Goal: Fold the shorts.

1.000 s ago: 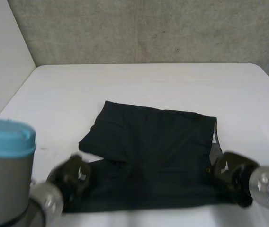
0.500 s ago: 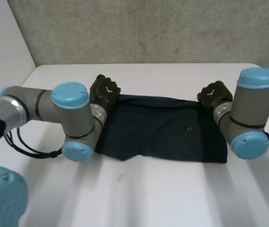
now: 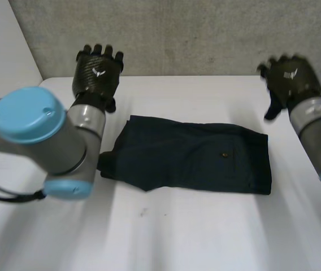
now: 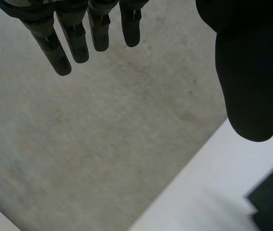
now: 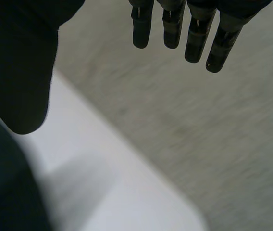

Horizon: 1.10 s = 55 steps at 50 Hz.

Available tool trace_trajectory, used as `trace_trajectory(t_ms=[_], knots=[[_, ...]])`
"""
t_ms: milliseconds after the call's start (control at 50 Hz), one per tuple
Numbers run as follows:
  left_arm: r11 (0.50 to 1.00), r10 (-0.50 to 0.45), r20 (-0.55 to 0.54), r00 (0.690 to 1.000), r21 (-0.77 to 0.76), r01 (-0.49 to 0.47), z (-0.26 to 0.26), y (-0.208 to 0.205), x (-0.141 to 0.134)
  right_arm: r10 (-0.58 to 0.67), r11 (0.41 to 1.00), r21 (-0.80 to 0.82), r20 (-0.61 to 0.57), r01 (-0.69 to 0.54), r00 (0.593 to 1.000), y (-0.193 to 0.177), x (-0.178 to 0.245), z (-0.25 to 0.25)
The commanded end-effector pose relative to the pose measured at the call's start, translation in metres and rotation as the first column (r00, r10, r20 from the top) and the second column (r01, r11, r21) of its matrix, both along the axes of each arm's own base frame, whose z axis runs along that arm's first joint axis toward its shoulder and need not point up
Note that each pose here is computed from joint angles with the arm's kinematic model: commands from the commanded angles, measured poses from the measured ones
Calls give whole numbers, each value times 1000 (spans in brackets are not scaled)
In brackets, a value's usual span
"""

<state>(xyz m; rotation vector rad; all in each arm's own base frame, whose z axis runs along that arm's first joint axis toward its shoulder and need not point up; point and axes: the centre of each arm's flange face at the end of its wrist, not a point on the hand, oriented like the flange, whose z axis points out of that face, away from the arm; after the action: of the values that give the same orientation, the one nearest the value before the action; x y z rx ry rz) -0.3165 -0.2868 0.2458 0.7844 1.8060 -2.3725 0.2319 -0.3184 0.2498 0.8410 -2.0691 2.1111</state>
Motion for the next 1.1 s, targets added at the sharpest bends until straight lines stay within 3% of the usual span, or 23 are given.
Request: trace_trajectory(t_ms=[20, 160, 420, 620, 700, 780, 800, 880, 920, 960, 1080, 1100], knots=[[977, -89, -125, 988, 183, 111, -14, 48, 21, 75, 936, 348, -25, -62, 997, 52, -16, -48], [950, -110, -152, 982, 276, 149, -35, 69, 31, 85, 933, 352, -1, -79, 996, 65, -22, -86], [940, -92, -134, 987, 315, 131, -51, 70, 35, 55, 937, 348, -26, -43, 998, 37, -23, -135], [938, -93, -131, 987, 321, 131, -52, 72, 36, -8, 969, 248, -26, 15, 1000, 25, -40, -100], [940, -91, -132, 987, 315, 129, -50, 72, 36, -18, 981, 193, -100, 37, 995, 23, -49, -82], [941, -90, -133, 987, 314, 128, -49, 72, 37, -14, 983, 173, -274, 63, 961, 18, -63, -78], [941, -90, -134, 987, 312, 128, -49, 72, 37, -2, 986, 156, -355, 62, 935, 16, -65, -74], [942, -90, -134, 987, 311, 128, -48, 72, 37, 26, 997, 80, -499, 17, 866, 11, -60, -60], [942, -90, -133, 987, 310, 128, -48, 72, 37, 40, 999, 38, -517, -24, 855, 12, -47, -50], [943, -90, -134, 987, 308, 128, -47, 72, 37, 112, 989, -26, -526, -148, 843, 24, -10, -34], [945, -88, -138, 987, 301, 127, -45, 73, 37, 245, 925, -126, -526, -360, 814, 57, 56, -10], [946, -89, -139, 986, 298, 127, -44, 73, 37, 298, 897, -123, -544, -425, 784, 66, 73, -14]])
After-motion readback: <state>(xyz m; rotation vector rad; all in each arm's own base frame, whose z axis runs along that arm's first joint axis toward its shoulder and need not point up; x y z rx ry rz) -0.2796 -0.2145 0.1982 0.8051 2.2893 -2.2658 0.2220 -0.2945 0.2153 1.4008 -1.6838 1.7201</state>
